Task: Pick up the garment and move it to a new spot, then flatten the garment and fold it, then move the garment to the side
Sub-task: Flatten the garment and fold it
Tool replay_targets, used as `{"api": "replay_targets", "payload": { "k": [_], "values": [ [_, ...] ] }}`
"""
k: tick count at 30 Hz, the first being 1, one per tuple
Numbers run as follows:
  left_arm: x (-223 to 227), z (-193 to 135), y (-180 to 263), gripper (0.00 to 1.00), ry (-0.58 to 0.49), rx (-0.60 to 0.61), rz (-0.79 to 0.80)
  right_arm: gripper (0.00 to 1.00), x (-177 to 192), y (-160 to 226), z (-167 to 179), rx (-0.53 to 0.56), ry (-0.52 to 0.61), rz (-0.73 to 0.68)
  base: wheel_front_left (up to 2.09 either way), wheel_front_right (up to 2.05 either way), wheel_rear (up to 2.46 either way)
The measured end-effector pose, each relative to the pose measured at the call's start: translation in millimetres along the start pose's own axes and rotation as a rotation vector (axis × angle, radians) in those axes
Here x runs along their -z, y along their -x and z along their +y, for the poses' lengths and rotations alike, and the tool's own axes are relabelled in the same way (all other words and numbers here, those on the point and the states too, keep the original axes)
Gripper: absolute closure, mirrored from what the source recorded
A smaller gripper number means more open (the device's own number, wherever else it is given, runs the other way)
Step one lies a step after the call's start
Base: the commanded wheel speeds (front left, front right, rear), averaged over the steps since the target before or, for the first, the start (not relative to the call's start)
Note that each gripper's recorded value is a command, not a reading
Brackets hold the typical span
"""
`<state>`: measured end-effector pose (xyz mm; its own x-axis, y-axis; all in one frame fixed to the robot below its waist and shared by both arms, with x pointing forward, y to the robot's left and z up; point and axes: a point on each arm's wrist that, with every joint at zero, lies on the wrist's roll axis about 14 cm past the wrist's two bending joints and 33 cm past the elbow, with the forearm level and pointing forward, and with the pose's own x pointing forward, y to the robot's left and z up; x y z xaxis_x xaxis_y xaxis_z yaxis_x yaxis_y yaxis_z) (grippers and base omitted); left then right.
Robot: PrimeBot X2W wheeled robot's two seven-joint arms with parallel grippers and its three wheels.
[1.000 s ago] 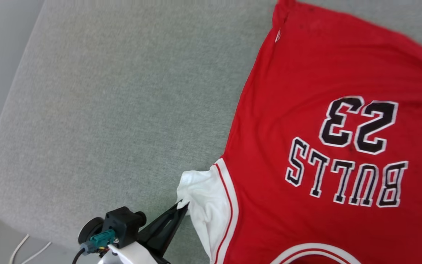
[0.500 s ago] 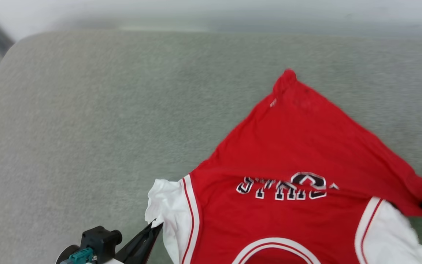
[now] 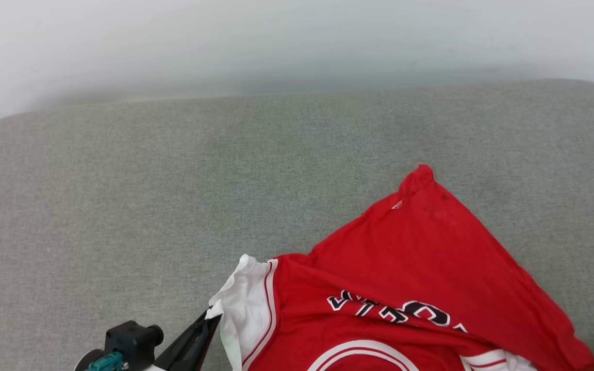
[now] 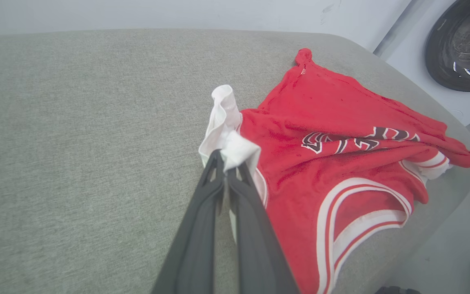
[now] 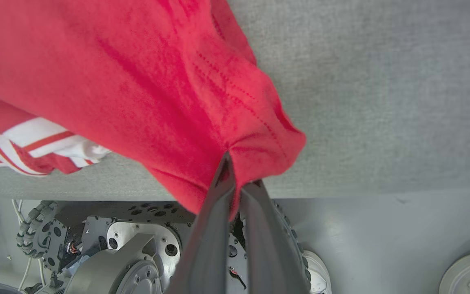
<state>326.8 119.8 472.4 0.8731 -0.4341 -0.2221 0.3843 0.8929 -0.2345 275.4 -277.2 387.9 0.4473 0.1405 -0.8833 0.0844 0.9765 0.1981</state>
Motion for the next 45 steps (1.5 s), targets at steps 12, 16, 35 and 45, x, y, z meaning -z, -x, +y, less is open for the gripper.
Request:
{"api": "replay_targets", "payload": {
  "k": [12, 16, 35, 45],
  "values": [
    [-2.3, -5.7, 3.1, 1.00, 0.007, 0.008, -0.016, 0.00, -8.4, 1.4, 12.6, -0.049, -0.012, -0.089, 0.00, 0.00, 0.00],
    [-2.5, -4.1, 3.2, 1.00, 0.007, 0.006, -0.016, 0.00, -51.7, 10.9, 39.3, -0.120, 0.052, -0.182, 0.00, 0.00, 0.00],
    [-7.8, 10.5, -14.4, 1.00, 0.009, -0.027, -0.018, 0.00, -198.3, -73.7, 145.2, -0.142, 0.414, -0.143, 0.00, 0.00, 0.00],
    [6.4, 22.7, -11.3, 1.00, 0.043, -0.095, 0.019, 0.00, -189.6, -142.6, 148.6, -0.098, 0.477, 0.009, 0.00, 0.00, 0.00]
  ]
}}
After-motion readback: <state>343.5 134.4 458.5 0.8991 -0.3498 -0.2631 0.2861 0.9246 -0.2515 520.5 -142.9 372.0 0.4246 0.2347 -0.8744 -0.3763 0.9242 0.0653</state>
